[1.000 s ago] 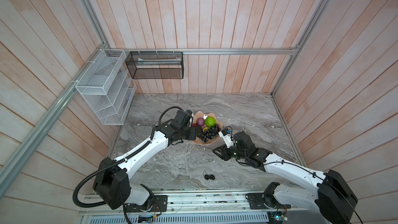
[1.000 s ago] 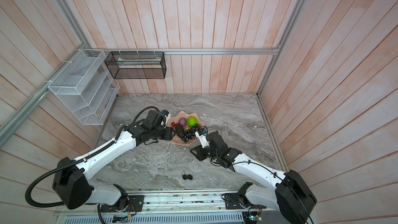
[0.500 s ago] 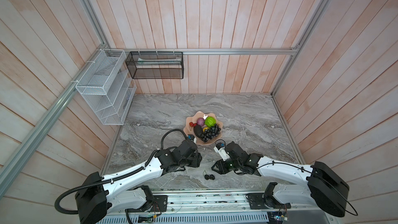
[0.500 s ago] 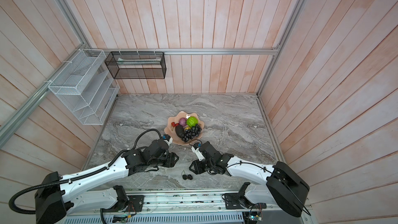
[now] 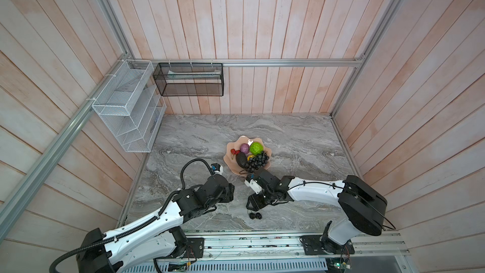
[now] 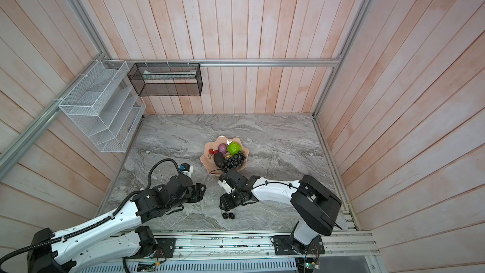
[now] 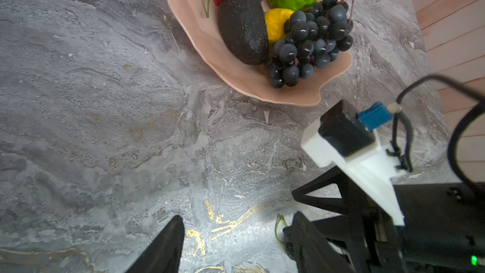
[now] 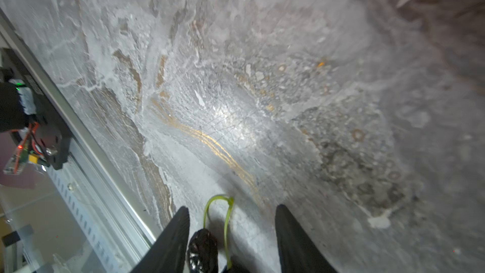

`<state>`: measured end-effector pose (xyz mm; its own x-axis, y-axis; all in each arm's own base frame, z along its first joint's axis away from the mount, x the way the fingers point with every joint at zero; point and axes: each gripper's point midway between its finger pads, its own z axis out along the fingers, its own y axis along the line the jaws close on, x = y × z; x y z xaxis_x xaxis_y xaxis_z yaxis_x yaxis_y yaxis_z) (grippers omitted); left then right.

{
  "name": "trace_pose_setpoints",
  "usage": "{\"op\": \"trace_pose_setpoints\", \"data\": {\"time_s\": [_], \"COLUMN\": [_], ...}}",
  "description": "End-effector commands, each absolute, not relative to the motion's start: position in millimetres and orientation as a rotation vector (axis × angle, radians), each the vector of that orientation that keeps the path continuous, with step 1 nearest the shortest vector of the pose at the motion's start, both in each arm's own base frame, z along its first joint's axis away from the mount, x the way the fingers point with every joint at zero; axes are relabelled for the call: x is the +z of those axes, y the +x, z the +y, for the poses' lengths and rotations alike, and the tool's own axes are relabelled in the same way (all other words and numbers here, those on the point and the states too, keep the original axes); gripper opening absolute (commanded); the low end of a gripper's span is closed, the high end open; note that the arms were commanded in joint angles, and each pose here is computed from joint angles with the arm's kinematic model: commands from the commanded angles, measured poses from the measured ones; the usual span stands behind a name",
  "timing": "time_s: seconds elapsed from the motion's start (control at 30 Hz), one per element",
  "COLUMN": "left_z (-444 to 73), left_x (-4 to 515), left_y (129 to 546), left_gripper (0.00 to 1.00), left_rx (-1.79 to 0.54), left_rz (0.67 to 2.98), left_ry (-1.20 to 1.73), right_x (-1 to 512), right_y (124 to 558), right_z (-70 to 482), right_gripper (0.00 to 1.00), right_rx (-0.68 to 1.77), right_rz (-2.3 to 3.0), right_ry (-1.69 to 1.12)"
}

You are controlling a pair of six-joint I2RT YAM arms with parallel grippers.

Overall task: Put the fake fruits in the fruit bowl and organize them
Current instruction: 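Move the right gripper to the dark plums while the left gripper withdraws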

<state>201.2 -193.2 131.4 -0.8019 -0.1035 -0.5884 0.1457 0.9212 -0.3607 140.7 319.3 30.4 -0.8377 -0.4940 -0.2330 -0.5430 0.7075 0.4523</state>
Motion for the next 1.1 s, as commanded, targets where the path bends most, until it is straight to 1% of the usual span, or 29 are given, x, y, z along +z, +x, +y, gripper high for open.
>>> {"op": "trace_pose_setpoints", "data": {"time_s": [0.0,0.17,0.27,0.37,0.47,0.57,0.63,0.67,0.7,0.93,1.07], "left_z": [-177,-169,-170,-170,-169,-166,-164,-163,-163,-162,-160], "left_x": [130,132,133,132,131,132,131,130,129,132,131], "left_y": [203,208,210,210,210,210,210,210,211,216,215], "left_gripper": [0.72,0.72,0.72,0.72,0.72,0.72,0.72,0.72,0.72,0.72,0.72], "left_rx": [-0.481,-0.459,-0.452,-0.452,-0.449,-0.435,-0.423,-0.417,-0.415,-0.375,-0.379], "left_rz": [2.425,2.418,2.414,2.416,2.419,2.42,2.421,2.425,2.425,2.433,2.428], "left_ry": [-0.032,-0.037,-0.028,-0.03,-0.031,-0.036,-0.039,-0.043,-0.046,-0.03,-0.05], "right_x": [24,15,7,3,-2,-7,-7,-6,-4,31,45], "right_y": [127,119,120,119,119,117,119,120,122,133,140], "right_z": [315,312,306,306,309,310,309,309,310,320,318], "right_gripper": [0.55,0.53,0.43,0.39,0.28,0.19,0.09,0.02,0.0,0.0,0.0], "right_rx": [0.716,0.654,0.575,0.55,0.546,0.542,0.543,0.542,0.542,0.542,0.54], "right_rz": [2.868,2.901,2.933,2.931,2.937,2.94,2.928,2.915,2.903,2.818,2.794], "right_ry": [-0.909,-0.931,-0.934,-0.95,-0.96,-0.972,-0.965,-0.96,-0.96,-1.018,-0.997]}}
